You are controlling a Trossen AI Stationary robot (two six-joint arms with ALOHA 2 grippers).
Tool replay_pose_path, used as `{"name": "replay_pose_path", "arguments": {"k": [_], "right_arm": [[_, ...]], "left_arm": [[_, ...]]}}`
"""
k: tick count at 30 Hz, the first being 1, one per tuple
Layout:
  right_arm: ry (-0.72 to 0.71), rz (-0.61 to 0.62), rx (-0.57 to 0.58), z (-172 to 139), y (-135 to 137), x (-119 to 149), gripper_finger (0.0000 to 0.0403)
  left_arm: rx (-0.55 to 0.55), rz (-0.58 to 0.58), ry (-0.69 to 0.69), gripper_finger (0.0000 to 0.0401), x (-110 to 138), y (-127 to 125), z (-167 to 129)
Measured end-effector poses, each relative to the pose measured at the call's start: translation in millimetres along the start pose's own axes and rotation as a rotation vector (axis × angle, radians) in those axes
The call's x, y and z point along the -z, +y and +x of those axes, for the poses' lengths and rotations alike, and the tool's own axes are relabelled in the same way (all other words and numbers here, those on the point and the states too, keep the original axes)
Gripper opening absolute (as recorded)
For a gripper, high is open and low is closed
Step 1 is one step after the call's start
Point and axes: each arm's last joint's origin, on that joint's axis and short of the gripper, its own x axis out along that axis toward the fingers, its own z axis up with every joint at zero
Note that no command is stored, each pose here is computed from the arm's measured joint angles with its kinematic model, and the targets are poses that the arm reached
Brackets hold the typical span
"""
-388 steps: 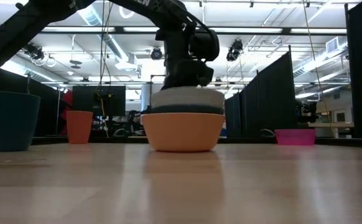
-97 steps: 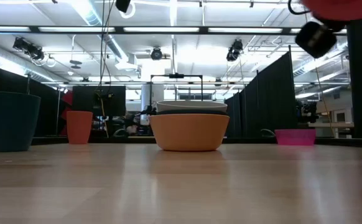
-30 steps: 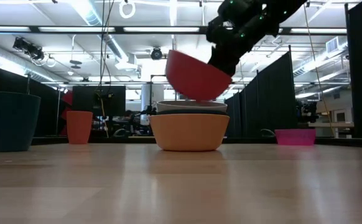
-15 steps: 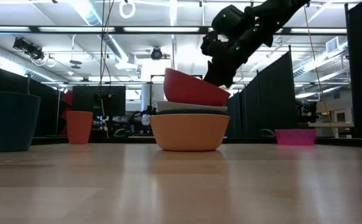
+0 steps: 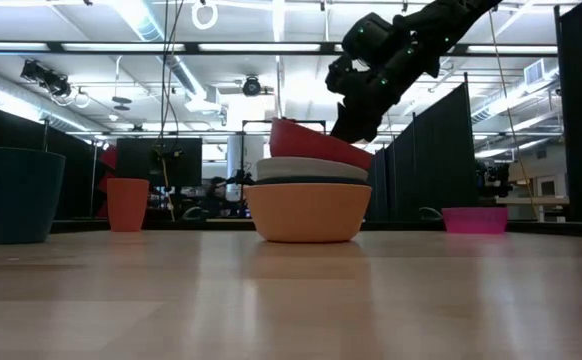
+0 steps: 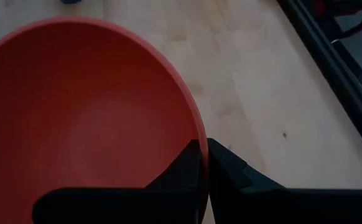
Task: Nest bowls inside each other
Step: Stack the orange bowl into the white bowl
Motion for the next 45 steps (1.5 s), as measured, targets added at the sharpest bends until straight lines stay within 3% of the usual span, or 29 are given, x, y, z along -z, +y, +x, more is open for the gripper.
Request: {"name": "replay_pose_path", "arguments": {"k": [10,18,38,45], "right_arm": [[0.032,-0.015,-0.033,2,8,3,0.0],[0.105,-0.003,-0.079,27,18,14,0.0001],[0.086,-0.015,-0.137,23,25,-3,0.0086],[0.103,-0.011,-0.136,12,24,-19,0.0115]], "left_arm": [[0.0,0.001,0.0,0.0158,0,0,0],[0.0,0.002,0.001,0.0158,0,0,0],[-0.011,0.016,0.027,0.0158,3,1,0],[-0.011,0.017,0.027,0.0158,3,1,0]]}}
